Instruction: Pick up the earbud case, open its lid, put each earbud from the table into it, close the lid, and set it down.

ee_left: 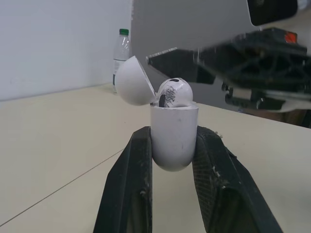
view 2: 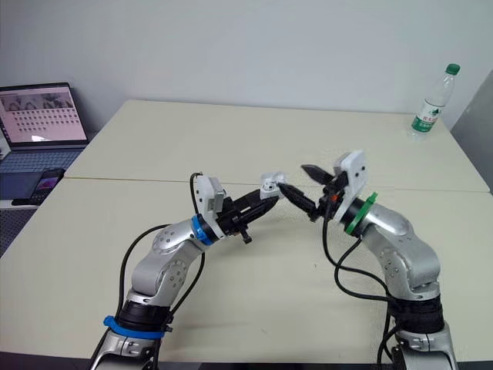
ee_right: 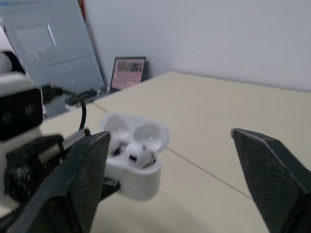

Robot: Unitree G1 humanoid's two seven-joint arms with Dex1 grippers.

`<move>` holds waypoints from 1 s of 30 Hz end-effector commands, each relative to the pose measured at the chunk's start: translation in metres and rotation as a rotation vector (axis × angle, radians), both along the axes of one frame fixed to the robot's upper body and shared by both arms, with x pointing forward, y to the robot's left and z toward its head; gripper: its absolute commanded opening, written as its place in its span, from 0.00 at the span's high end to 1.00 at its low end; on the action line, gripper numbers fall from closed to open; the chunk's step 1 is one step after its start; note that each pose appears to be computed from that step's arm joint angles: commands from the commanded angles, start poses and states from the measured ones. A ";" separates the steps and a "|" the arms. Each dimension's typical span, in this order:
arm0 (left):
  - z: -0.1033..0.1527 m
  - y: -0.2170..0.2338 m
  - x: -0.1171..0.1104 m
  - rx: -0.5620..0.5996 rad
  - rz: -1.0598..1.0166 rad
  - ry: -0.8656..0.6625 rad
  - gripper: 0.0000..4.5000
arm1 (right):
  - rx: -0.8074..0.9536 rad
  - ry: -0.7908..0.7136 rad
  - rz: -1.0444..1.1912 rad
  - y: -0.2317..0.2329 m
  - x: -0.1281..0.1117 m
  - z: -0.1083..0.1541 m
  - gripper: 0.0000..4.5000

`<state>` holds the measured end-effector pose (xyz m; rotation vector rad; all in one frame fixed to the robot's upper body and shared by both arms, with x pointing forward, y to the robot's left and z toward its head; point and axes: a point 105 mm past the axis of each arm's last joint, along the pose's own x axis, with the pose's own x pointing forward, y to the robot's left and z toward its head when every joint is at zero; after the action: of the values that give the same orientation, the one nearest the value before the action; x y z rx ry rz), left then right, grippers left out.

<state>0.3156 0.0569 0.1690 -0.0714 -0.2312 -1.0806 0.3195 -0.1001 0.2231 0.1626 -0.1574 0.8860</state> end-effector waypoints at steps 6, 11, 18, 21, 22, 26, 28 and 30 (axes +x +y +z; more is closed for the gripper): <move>0.015 0.004 -0.014 -0.041 -0.210 0.057 0.83 | 0.143 0.167 0.127 -0.026 0.000 0.008 0.02; 0.015 0.007 -0.028 -0.062 -0.400 0.165 0.83 | 0.059 0.245 0.169 -0.029 0.004 -0.012 0.23; 0.013 0.007 -0.031 -0.035 -0.498 0.199 0.83 | -0.042 0.318 0.319 -0.016 -0.008 -0.030 0.83; 0.011 0.005 -0.031 -0.022 -0.516 0.209 0.83 | -0.031 0.315 0.361 -0.010 -0.012 -0.027 1.00; 0.009 0.005 -0.031 -0.009 -0.521 0.212 0.83 | -0.026 0.314 0.376 -0.008 -0.013 -0.026 1.00; 0.003 0.005 -0.032 0.023 -0.527 0.229 0.83 | 0.013 0.313 0.448 0.000 -0.023 -0.019 1.00; 0.002 0.004 -0.032 0.029 -0.529 0.230 0.83 | 0.031 0.311 0.485 0.003 -0.029 -0.015 1.00; 0.002 0.004 -0.031 0.020 -0.520 0.227 0.83 | 0.043 0.307 0.542 0.006 -0.039 -0.011 1.00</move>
<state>0.2846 0.0618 0.1636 -0.2580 0.0424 -1.5699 0.2938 -0.0975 0.1924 0.3946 0.2291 1.2961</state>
